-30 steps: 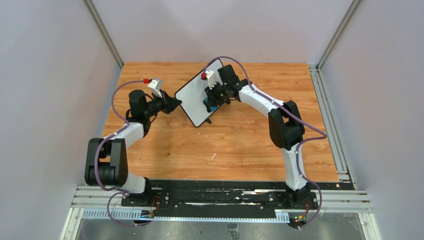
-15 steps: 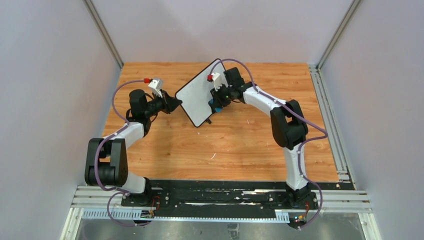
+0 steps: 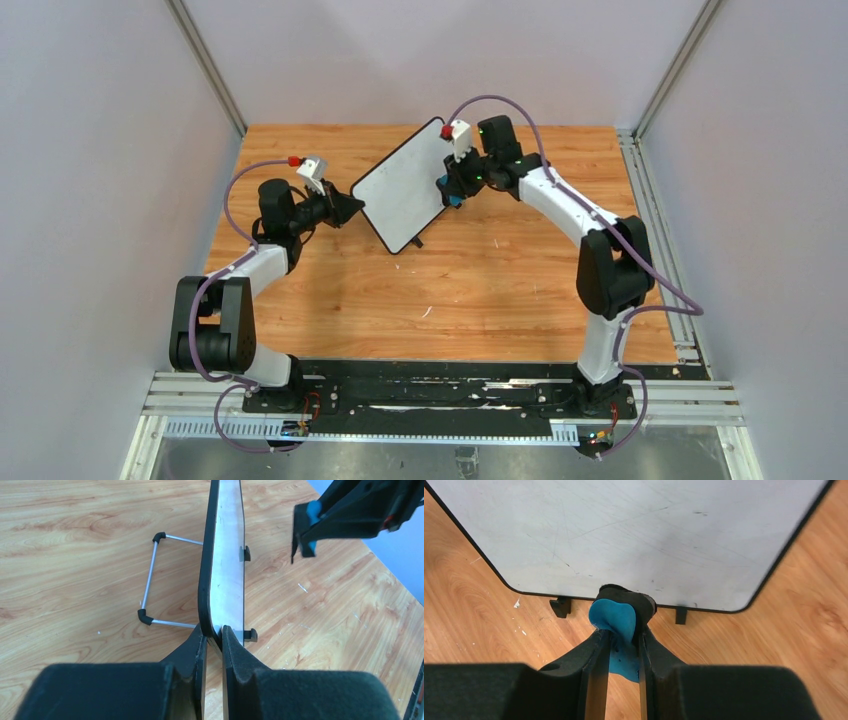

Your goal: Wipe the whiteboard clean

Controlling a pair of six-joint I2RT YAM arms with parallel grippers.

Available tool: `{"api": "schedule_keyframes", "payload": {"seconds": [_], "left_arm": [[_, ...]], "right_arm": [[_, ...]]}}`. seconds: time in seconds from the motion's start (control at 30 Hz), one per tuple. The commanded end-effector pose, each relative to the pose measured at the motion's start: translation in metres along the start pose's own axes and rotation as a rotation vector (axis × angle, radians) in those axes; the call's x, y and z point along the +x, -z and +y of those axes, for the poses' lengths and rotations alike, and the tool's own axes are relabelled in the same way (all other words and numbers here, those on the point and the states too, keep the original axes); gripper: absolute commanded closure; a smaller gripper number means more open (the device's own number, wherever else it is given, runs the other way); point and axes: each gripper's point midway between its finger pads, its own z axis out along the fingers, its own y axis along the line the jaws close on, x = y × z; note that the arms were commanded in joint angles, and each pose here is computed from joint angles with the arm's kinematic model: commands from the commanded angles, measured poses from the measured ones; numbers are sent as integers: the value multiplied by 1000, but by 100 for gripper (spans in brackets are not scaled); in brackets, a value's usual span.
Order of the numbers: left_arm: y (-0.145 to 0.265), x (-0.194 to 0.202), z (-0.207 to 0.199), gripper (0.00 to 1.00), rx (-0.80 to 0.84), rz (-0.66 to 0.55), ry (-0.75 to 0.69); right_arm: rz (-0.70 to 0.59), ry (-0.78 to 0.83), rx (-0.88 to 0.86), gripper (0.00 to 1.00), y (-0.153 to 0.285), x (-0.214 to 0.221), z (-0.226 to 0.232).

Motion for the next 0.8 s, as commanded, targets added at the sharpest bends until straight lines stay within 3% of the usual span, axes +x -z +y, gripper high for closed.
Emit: {"api": "schedule_keyframes", "payload": {"seconds": [0.0,0.43,0.77], "left_arm": [[1,27,7,100,-13,85,-41],[1,28,8,100,-18,90,-35],[1,28,9,100,-24,93,-36]], "right_arm": [[31,-58,59,99,35,1,-20],[296,-134,175,99,118,59,-58],[404,-222,218,99,155,118,-58]]}}
